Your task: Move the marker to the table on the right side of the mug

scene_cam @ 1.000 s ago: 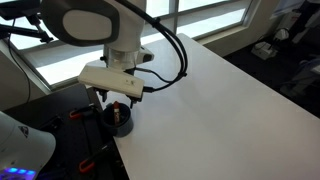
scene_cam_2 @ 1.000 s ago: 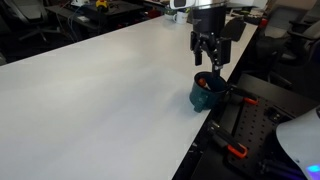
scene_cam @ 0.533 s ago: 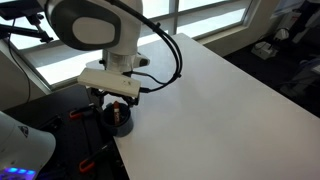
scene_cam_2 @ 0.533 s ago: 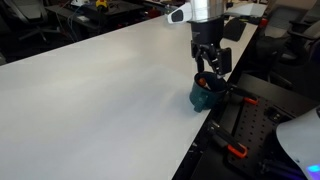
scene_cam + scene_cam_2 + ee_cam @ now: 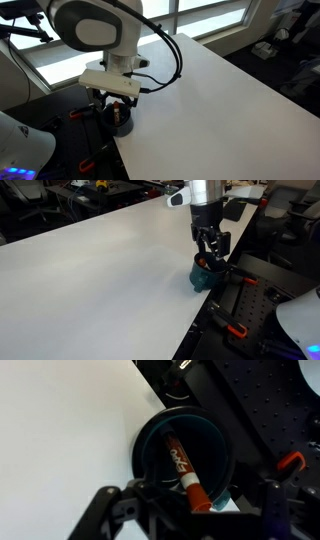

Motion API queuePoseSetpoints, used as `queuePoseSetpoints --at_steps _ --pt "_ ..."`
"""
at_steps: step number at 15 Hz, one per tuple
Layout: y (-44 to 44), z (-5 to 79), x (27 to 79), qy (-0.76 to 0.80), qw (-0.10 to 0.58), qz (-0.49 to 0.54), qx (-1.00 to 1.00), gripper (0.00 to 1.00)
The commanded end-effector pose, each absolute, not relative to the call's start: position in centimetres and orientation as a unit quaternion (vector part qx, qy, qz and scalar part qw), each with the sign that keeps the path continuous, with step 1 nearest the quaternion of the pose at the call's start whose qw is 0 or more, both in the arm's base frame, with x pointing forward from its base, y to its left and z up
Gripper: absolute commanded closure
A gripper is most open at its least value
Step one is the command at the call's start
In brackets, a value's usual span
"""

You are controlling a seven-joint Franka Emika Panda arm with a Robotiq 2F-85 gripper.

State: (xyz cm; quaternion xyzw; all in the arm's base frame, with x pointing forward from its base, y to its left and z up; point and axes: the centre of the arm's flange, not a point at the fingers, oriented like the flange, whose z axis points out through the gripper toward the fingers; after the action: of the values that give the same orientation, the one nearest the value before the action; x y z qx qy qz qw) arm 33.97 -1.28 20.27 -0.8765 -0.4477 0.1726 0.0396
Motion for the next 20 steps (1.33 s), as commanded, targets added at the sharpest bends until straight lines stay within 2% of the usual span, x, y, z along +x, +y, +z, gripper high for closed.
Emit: queuePoseSetpoints --at_steps 1,2,9,10,11,14,17,18,20 --pt "-1.1 19.8 32.2 -0.444 0.033 0.182 -0.877 0.23" --pt "-1.1 19.6 32.1 -0.444 0.033 0.185 -0.876 0.27" --pt "-1.3 17.7 31.0 -0.455 0.033 0.210 -0.865 0.22" --pt "-1.4 17.5 31.0 -0.456 0.033 0.213 -0.863 0.32" --pt "-1.4 17.5 30.9 -0.457 0.034 0.214 -0.862 0.48" --pt "-1.4 17.3 30.8 -0.460 0.034 0.218 -0.860 0.68" --pt "-1.4 17.1 30.6 -0.464 0.033 0.221 -0.857 0.75" --pt "-1.3 17.1 30.6 -0.466 0.033 0.222 -0.856 0.72" --pt "-1.3 17.1 30.5 -0.469 0.033 0.223 -0.854 0.73"
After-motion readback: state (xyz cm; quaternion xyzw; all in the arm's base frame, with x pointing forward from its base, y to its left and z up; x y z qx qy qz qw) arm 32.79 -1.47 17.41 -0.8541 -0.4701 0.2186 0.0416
